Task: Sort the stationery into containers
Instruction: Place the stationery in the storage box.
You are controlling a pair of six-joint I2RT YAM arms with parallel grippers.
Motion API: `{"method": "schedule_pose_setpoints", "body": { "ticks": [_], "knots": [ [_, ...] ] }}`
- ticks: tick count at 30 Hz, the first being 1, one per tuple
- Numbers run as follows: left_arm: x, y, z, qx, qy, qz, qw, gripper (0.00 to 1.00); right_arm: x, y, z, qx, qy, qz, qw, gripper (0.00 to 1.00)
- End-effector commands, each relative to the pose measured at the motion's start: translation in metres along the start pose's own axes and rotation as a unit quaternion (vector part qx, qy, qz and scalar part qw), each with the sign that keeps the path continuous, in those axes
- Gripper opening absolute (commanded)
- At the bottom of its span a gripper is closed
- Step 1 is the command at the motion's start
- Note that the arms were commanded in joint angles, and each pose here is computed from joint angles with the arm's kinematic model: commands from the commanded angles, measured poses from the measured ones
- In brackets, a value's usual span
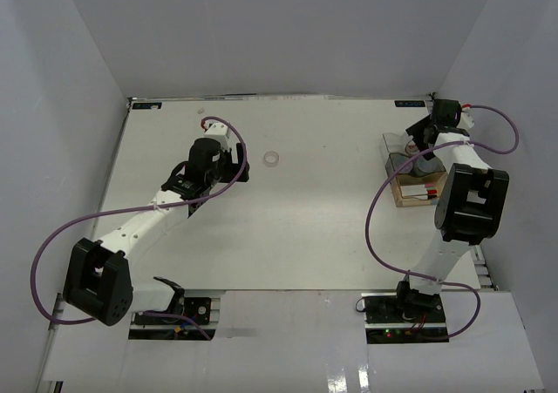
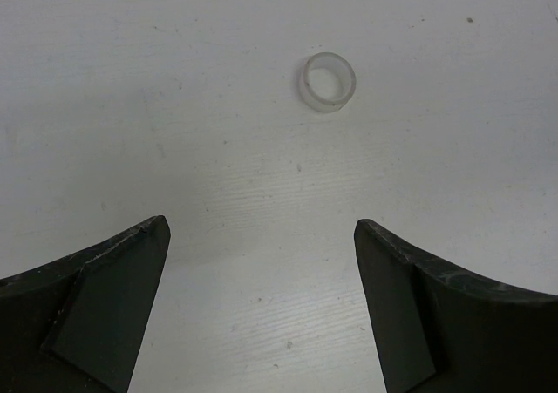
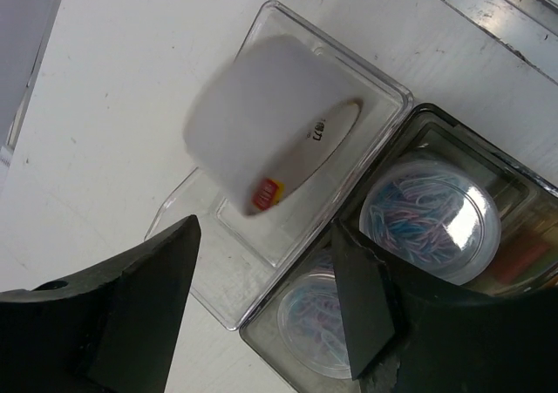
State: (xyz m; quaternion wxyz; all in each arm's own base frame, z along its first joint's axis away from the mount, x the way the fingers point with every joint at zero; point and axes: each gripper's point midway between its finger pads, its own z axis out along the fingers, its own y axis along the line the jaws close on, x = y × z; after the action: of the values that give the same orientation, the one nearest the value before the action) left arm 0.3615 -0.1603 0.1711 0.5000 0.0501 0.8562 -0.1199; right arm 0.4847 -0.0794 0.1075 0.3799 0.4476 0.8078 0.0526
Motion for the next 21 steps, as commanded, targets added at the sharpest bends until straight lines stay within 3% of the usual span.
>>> {"method": "schedule_pose_setpoints", "body": {
  "ticks": [1,7,12,17,21],
  "knots": [
    [-0.018,-0.006,-0.003,0.011,-0.016,-0.008,1.0,0.98,-0.027,0.015,-0.007,-0.019,-0.041,0.017,0.999,0.69],
    [-0.02,-0.003,-0.003,0.009,-0.018,-0.01,1.0,0.98,-0.035,0.029,-0.029,-0.052,-0.054,-0.025,0.997,0.75],
    [-0.018,0.0,-0.001,0.008,-0.011,-0.02,1.0,0.98,-0.025,0.057,-0.067,-0.119,-0.073,-0.132,0.981,0.79],
    [-0.012,0.003,0.005,0.003,0.006,-0.034,0.999,0.98,0.02,0.095,-0.11,-0.185,-0.086,-0.291,0.935,0.79],
    [-0.002,0.003,0.012,-0.001,0.029,-0.041,0.999,0.98,0.08,0.09,-0.135,-0.249,-0.063,-0.365,0.895,0.8]
  ]
}}
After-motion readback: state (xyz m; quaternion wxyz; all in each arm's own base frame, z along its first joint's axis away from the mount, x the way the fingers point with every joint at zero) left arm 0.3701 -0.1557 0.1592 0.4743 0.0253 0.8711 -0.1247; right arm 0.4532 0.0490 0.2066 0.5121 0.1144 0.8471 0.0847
